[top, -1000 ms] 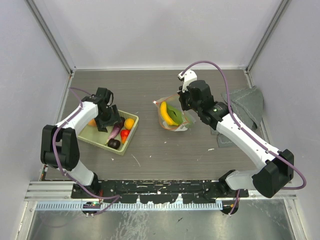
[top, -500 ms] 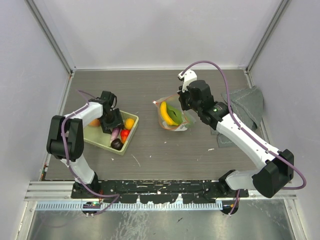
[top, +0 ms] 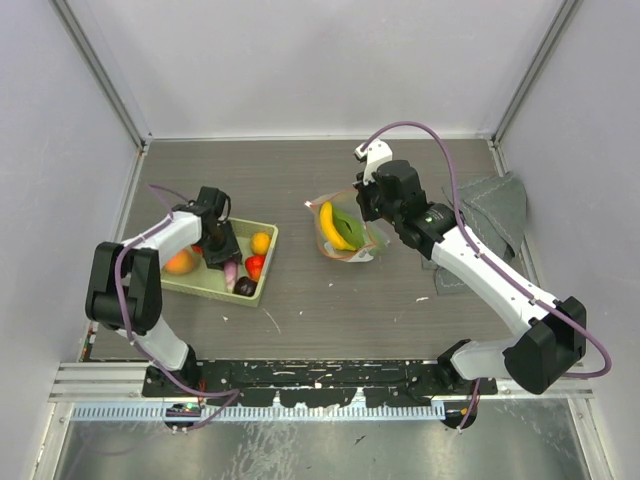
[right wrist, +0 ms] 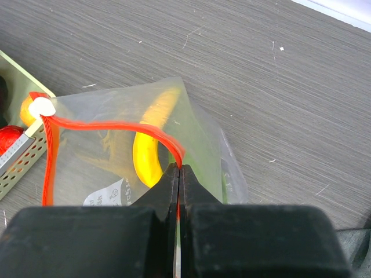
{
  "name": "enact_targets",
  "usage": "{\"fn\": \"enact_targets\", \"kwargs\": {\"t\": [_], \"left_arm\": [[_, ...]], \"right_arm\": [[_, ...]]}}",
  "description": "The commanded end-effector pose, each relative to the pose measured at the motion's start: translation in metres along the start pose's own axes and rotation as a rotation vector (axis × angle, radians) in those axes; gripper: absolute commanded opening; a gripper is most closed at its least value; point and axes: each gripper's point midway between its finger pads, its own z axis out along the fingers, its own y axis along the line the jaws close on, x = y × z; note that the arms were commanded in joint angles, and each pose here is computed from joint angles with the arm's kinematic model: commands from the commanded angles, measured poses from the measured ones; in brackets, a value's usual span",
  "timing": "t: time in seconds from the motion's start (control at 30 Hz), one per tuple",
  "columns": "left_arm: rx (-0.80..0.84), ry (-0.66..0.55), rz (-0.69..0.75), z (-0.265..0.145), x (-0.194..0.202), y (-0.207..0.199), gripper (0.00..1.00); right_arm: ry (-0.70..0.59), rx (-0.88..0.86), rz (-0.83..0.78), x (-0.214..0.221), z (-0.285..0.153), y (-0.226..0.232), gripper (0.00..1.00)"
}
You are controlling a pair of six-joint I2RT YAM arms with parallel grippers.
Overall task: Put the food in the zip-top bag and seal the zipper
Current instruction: Pick up the fake vegetable from the bin, then place the fake vegetable in the zipper food storage bag.
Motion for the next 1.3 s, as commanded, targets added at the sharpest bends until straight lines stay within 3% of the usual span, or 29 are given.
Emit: {"fn": "enact_targets", "kwargs": {"t": [0.0, 0.27, 0.53, 0.8, 1.27], "left_arm": [[0.026, -0.084, -0.014, -0.025, -0.010, -0.003, 0.26], [0.042, -0.144, -0.022, -0.048, -0.009, -0.002, 0.13], [0.132, -0.253, -0.053, -0.098, -0.009, -0.016, 0.04], [0.396, -0.434, -0.103, -0.173, -0.002, -0.065, 0.00], [0.760, -0.678, -0.140, -0.239, 0.009, -0.141, 0.00]], "right_arm": [[-0.088, -0.012, 0.019, -0.025, -0.001, 0.002, 0.00], [-0.094, -0.022, 0.023, -0.026, -0.004, 0.003, 0.00], [-0.105, -0.039, 0.032, -0.029, -0.005, 0.006, 0.00], [-0.114, -0.057, 0.049, -0.030, -0.005, 0.010, 0.00], [-0.156, -0.106, 0.156, -0.041, -0.012, 0.021, 0.00]]}}
